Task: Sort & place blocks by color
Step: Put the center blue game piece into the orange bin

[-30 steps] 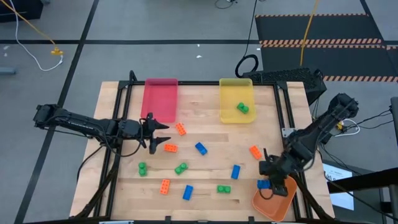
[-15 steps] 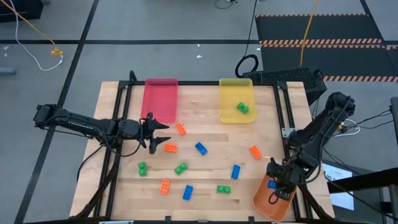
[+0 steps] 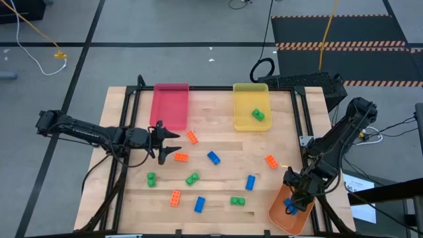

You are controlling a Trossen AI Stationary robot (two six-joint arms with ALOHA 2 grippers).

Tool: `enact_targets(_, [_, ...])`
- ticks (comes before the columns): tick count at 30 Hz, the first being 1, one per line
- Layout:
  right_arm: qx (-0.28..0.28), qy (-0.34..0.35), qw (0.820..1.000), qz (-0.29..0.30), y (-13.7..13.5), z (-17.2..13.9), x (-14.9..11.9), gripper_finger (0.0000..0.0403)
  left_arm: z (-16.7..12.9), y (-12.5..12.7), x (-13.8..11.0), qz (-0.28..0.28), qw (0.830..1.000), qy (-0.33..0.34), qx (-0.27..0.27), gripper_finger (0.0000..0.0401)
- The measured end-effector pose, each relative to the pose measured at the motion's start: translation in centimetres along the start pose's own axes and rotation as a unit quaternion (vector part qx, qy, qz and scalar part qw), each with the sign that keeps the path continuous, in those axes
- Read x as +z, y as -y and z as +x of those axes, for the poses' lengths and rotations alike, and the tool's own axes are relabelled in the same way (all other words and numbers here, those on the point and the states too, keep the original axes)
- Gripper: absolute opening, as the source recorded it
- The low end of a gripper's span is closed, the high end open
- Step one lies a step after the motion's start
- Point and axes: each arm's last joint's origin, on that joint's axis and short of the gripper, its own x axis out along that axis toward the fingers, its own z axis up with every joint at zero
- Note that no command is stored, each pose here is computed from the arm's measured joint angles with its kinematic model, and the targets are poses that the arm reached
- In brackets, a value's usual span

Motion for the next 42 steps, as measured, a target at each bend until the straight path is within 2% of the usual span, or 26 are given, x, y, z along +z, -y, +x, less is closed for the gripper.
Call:
enact_targets(5, [0.043, 0.042, 0.998, -0.008, -0.3, -0.9, 0.6, 0.0328, 0.0, 0.0, 0.1, -0.002, 1.0, 0.004, -0.001, 0.0255])
enact_targets(9, [0.061, 0.17, 0.982, -0.064, -0.4, -1.8, 1.7, 0.0328, 0.0, 0.1, 0.4, -0.006, 1.0, 0.02, -0.004, 0.0255])
enact_targets(16, [0.05, 0.347, 0.931, -0.103, -0.8, -3.4, 4.6, 0.0328, 0.0, 0.1, 0.6, -0.009, 0.999, 0.032, -0.006, 0.0255])
enact_targets(22, [-0.033, 0.491, 0.86, -0.134, -0.4, -4.4, 7.1, 0.0328, 0.0, 0.1, 0.5, -0.009, 1.0, 0.027, -0.005, 0.0255])
enact_targets(24, [-0.064, 0.502, 0.852, -0.133, 0.2, -4.3, 7.9, 0.0326, 0.0, 0.1, 0.5, -0.009, 1.0, 0.027, -0.005, 0.0255])
enact_targets(31, [-0.133, 0.504, 0.846, -0.111, 2.2, -2.4, 11.0, 0.031, 0.0, 0.1, 0.4, -0.012, 1.0, 0.021, -0.004, 0.0255])
enact_targets(34, [-0.125, 0.517, 0.84, -0.11, 2.6, -0.8, 11.9, 0.0306, 0.0, 0.0, 0.2, -0.022, 1.0, 0.012, 0.0, 0.0255])
enact_targets(37, [-0.097, 0.541, 0.825, -0.134, 2.4, 0.6, 12.6, 0.0305, 0.0, -0.1, 0.0, -0.027, 1.0, 0.001, 0.011, 0.0255])
enact_targets(39, [-0.081, 0.538, 0.824, -0.155, 2.0, 1.1, 13.0, 0.0304, 0.0, -0.1, -0.1, -0.025, 1.0, -0.004, 0.012, 0.0255])
enact_targets(42, [-0.089, 0.521, 0.83, -0.176, 1.7, 1.7, 13.9, 0.0304, 0.0, -0.1, -0.4, -0.024, 0.999, -0.016, 0.014, 0.0255])
